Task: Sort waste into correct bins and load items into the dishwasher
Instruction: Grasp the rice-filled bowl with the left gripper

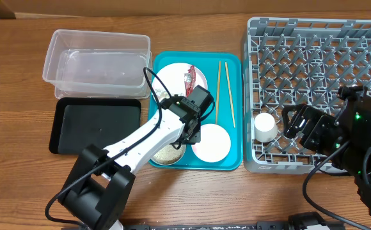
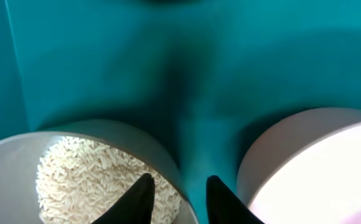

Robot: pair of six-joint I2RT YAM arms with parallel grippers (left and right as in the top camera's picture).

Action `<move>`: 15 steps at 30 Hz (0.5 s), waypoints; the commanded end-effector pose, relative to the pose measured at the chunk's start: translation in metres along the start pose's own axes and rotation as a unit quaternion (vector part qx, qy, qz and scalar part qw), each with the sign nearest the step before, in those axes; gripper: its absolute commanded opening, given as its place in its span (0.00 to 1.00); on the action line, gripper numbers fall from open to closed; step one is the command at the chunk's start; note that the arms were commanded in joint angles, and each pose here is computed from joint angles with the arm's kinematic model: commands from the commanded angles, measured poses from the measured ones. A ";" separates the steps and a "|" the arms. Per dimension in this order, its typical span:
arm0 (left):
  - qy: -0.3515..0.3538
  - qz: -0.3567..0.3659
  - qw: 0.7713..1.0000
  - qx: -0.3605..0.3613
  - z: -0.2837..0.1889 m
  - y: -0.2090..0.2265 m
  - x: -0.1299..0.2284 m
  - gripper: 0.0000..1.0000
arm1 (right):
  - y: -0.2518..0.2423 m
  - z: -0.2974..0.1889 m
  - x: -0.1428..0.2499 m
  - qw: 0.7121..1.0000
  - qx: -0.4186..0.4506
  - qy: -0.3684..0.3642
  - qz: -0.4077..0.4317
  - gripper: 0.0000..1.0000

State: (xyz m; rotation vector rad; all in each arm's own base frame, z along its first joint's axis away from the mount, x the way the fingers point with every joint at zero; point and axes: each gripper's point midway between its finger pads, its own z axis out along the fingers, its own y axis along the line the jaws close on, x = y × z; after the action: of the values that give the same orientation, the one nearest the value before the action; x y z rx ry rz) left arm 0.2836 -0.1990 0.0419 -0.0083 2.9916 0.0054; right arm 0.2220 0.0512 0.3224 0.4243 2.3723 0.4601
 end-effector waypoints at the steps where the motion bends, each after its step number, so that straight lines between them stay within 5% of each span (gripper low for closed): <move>1: -0.005 -0.018 1.000 -0.009 0.005 0.010 0.005 0.23 | 0.002 -0.004 -0.003 1.000 -0.004 -0.007 -0.003 1.00; 7: 0.002 -0.017 1.000 -0.010 0.009 0.012 0.009 0.17 | 0.002 -0.004 -0.003 1.000 -0.004 -0.007 -0.003 1.00; 11: 0.005 -0.015 1.000 -0.018 0.013 0.016 0.015 0.24 | 0.002 -0.004 -0.003 1.000 -0.004 -0.007 -0.003 1.00; 15: 0.011 -0.013 1.000 -0.021 0.017 0.019 0.019 0.04 | 0.002 -0.004 -0.003 1.000 -0.004 -0.007 -0.003 1.00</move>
State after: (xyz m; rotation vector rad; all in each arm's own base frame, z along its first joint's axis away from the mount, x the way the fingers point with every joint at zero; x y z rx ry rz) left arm 0.2694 -0.1883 0.0208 -0.0362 3.0210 0.0390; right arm 0.2215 0.0510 0.3219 0.4252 2.3751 0.4588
